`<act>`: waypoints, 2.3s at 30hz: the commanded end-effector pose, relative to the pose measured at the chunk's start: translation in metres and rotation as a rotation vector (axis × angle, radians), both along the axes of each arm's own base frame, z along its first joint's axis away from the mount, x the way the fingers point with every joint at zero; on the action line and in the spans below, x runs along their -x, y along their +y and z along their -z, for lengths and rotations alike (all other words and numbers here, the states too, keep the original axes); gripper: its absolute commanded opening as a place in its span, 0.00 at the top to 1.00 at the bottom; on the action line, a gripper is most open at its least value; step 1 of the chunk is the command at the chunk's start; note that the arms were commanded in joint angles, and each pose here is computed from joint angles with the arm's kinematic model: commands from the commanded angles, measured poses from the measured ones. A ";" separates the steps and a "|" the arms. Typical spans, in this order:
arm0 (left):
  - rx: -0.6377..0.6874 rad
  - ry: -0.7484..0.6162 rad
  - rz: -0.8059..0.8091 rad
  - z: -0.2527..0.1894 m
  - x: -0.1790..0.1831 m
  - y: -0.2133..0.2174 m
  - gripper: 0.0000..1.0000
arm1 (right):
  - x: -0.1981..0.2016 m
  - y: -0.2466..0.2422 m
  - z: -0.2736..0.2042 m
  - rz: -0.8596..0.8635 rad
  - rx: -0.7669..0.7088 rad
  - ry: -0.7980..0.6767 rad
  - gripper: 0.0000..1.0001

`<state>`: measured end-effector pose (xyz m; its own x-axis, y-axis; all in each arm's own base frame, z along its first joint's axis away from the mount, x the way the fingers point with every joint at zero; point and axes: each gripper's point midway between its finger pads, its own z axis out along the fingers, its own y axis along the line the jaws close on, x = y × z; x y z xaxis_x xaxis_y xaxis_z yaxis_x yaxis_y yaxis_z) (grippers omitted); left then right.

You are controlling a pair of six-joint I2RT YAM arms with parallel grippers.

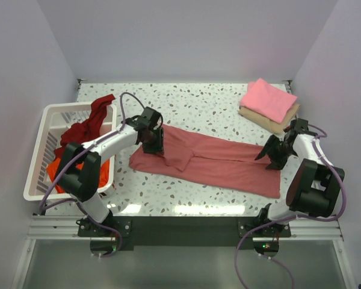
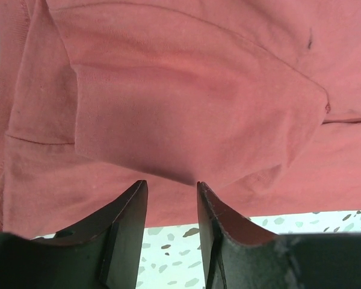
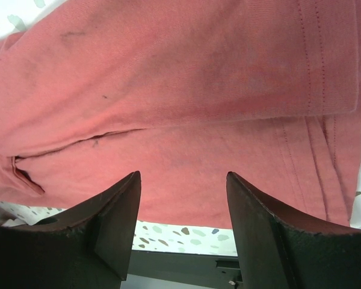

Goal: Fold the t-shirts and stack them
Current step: Fold the tshirt

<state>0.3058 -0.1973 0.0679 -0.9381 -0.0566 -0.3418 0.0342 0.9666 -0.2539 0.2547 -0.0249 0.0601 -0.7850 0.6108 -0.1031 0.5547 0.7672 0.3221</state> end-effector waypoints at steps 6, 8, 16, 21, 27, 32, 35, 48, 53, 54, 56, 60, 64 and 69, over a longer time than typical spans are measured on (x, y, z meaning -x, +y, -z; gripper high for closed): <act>0.007 0.028 -0.015 0.023 -0.007 -0.005 0.54 | -0.006 0.001 -0.009 -0.020 -0.005 -0.017 0.36; 0.004 0.018 -0.020 0.024 -0.012 -0.006 0.53 | -0.005 0.001 -0.008 -0.020 -0.006 -0.014 0.36; -0.014 -0.025 0.005 0.020 -0.045 -0.017 0.86 | -0.003 0.002 -0.006 -0.021 -0.009 -0.007 0.36; -0.049 -0.024 0.023 0.020 -0.056 -0.018 1.00 | -0.003 0.002 -0.006 -0.023 -0.011 -0.006 0.36; -0.091 -0.018 0.076 0.006 -0.079 -0.025 1.00 | -0.002 0.003 -0.004 -0.028 -0.017 -0.001 0.36; -0.123 -0.031 0.135 0.004 -0.099 -0.031 0.90 | -0.001 0.004 -0.002 -0.030 -0.028 0.008 0.36; -0.160 -0.043 0.146 0.006 -0.111 -0.030 0.71 | -0.001 0.005 -0.002 -0.031 -0.031 0.012 0.36; -0.058 -0.199 -0.028 -0.036 -0.112 0.002 0.48 | 0.002 0.007 0.001 -0.035 -0.037 0.018 0.35; -0.050 -0.134 -0.037 -0.009 -0.107 0.008 0.59 | 0.002 0.007 0.001 -0.037 -0.040 0.018 0.35; -0.045 -0.141 -0.036 -0.008 -0.109 0.006 0.60 | 0.002 0.007 0.001 -0.037 -0.039 0.015 0.35; -0.013 -0.156 -0.025 -0.009 -0.115 -0.001 0.61 | 0.003 0.007 0.001 -0.037 -0.039 0.016 0.35; -0.021 -0.163 -0.026 -0.007 -0.126 -0.004 0.62 | 0.004 0.007 0.001 -0.038 -0.039 0.016 0.35; -0.035 -0.148 -0.015 0.002 -0.130 -0.005 0.63 | 0.004 0.008 0.001 -0.039 -0.041 0.017 0.35; -0.058 -0.104 -0.015 0.018 -0.125 -0.002 0.65 | 0.005 0.008 0.001 -0.038 -0.042 0.021 0.35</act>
